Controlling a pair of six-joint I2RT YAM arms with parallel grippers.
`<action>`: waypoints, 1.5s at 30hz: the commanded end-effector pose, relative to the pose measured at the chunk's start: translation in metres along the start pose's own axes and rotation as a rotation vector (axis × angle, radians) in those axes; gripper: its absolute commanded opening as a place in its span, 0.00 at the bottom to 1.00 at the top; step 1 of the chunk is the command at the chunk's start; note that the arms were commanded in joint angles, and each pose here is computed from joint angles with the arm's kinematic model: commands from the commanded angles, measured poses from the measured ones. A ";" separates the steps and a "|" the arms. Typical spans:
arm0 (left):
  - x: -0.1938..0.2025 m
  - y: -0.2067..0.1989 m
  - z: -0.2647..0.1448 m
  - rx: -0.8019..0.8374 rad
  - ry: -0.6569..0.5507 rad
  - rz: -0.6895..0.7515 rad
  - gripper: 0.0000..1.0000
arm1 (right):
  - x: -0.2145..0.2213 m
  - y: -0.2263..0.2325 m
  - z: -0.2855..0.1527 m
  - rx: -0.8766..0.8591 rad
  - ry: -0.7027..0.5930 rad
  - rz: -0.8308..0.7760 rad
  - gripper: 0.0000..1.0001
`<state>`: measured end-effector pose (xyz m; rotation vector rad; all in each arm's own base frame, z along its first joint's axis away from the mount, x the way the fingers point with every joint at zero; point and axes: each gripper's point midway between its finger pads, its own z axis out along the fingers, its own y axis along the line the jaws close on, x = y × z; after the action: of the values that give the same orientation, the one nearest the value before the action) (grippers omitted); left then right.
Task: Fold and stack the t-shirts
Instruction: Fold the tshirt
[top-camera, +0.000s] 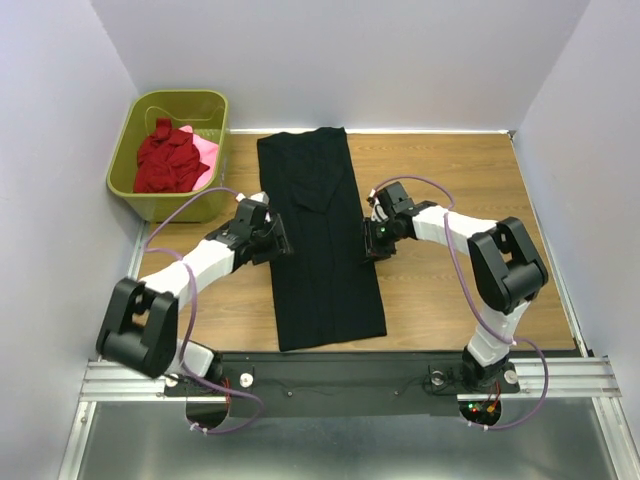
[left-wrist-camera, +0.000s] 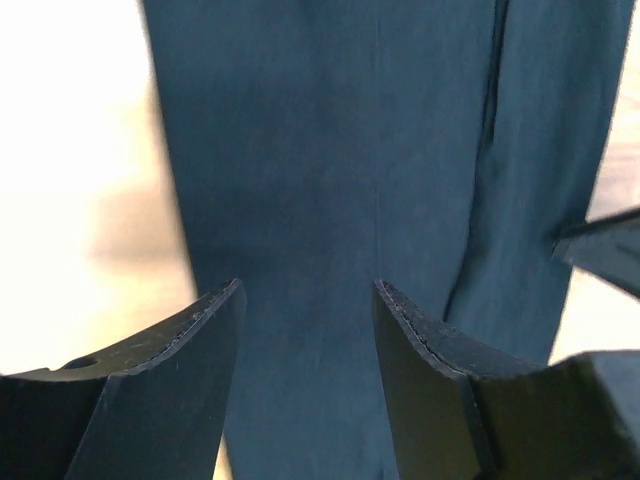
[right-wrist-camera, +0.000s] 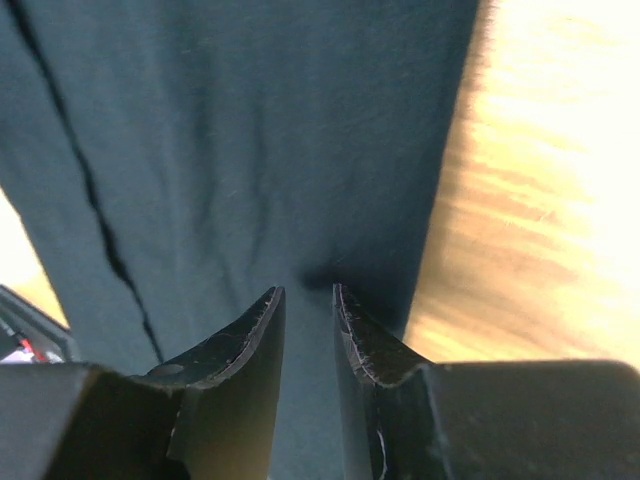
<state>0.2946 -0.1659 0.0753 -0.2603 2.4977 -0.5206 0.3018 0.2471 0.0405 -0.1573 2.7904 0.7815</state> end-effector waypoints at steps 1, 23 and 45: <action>-0.028 -0.020 0.018 0.053 -0.057 0.047 0.64 | -0.027 0.003 0.007 0.000 -0.064 -0.032 0.32; -0.089 -0.047 0.041 -0.021 -0.084 0.091 0.68 | -0.077 -0.024 -0.013 0.068 -0.186 0.011 0.32; 0.135 -0.001 -0.072 -0.219 0.318 0.155 0.68 | 0.045 -0.062 -0.087 0.245 -0.151 0.060 0.75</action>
<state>0.1507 -0.1869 0.0709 -0.0325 2.8153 -0.3032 0.2525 0.1508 0.0574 0.0277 2.7779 0.4504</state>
